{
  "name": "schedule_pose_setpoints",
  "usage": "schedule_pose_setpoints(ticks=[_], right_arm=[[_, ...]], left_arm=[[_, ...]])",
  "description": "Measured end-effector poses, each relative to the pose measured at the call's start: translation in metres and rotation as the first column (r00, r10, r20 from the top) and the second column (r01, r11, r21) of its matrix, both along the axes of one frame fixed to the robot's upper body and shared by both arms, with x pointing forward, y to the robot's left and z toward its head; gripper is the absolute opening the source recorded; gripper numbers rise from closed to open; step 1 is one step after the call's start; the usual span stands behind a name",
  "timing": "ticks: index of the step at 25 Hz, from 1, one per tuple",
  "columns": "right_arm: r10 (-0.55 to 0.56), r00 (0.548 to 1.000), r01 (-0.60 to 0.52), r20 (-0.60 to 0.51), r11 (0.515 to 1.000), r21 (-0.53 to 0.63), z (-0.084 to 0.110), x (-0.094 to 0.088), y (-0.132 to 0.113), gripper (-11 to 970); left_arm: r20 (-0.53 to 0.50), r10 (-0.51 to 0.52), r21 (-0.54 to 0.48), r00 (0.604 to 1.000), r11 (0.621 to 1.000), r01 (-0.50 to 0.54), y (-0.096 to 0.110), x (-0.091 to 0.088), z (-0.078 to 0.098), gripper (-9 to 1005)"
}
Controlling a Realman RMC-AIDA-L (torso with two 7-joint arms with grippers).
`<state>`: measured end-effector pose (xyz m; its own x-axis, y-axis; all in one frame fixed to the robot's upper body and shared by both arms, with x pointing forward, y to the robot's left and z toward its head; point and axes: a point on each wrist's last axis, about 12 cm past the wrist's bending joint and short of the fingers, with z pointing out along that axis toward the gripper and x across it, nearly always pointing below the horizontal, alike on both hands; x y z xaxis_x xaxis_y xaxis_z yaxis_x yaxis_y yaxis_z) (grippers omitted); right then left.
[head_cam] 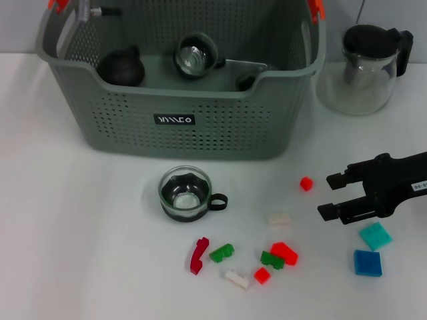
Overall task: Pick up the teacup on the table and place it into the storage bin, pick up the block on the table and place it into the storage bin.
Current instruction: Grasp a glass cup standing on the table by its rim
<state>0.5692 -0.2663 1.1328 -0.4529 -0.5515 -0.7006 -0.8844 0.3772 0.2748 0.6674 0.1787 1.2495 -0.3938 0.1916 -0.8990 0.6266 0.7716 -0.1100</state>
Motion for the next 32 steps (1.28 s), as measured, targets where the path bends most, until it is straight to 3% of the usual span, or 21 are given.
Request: schedule_pose_setpoints(ticks=[2,5,6,8,14,16,19,24,32], right_arm=[[-0.004,1.000,0.004,0.006,1.000,0.001,0.001,0.000,-0.002,778],[-0.012,1.000,0.012,0.009,1.000,0.003,0.001,0.001,-0.004,778],[-0.014,1.000,0.014,0.009,1.000,0.004,0.001,0.001,-0.005,778],[-0.018,1.000,0.018,0.009,1.000,0.006,0.001,0.001,-0.006,778],[-0.031,1.000,0.031,0.003,0.999,0.018,0.001,0.001,-0.006,777],[-0.034,0.999,0.034,-0.003,0.999,0.022,0.000,0.001,-0.005,777],[-0.036,0.999,0.036,-0.014,0.999,0.028,-0.002,0.000,-0.003,777],[-0.038,0.998,0.040,-0.047,0.998,0.041,-0.008,-0.002,0.001,778],[-0.045,0.997,0.048,-0.063,0.998,0.048,-0.012,-0.002,0.004,779]], left_arm=[[0.023,-0.117,-0.041,0.993,0.992,0.118,0.003,-0.023,0.010,700],[0.089,-0.350,-0.033,0.932,0.934,0.354,0.012,-0.070,0.015,699],[0.089,-0.350,-0.033,0.932,0.934,0.354,0.012,-0.070,0.015,699],[0.093,-0.509,0.023,0.856,0.860,0.509,0.024,-0.107,0.003,700],[0.023,-0.679,0.078,0.733,0.733,0.676,0.037,-0.140,-0.032,701],[0.006,-0.713,0.106,0.701,0.698,0.708,0.041,-0.146,-0.047,701],[-0.038,-0.716,0.158,0.697,0.684,0.712,0.047,-0.145,-0.065,702],[-0.182,-0.667,0.287,0.722,0.667,0.688,0.047,-0.131,-0.098,702],[-0.236,-0.618,0.435,0.750,0.623,0.650,0.032,-0.113,-0.120,698]])
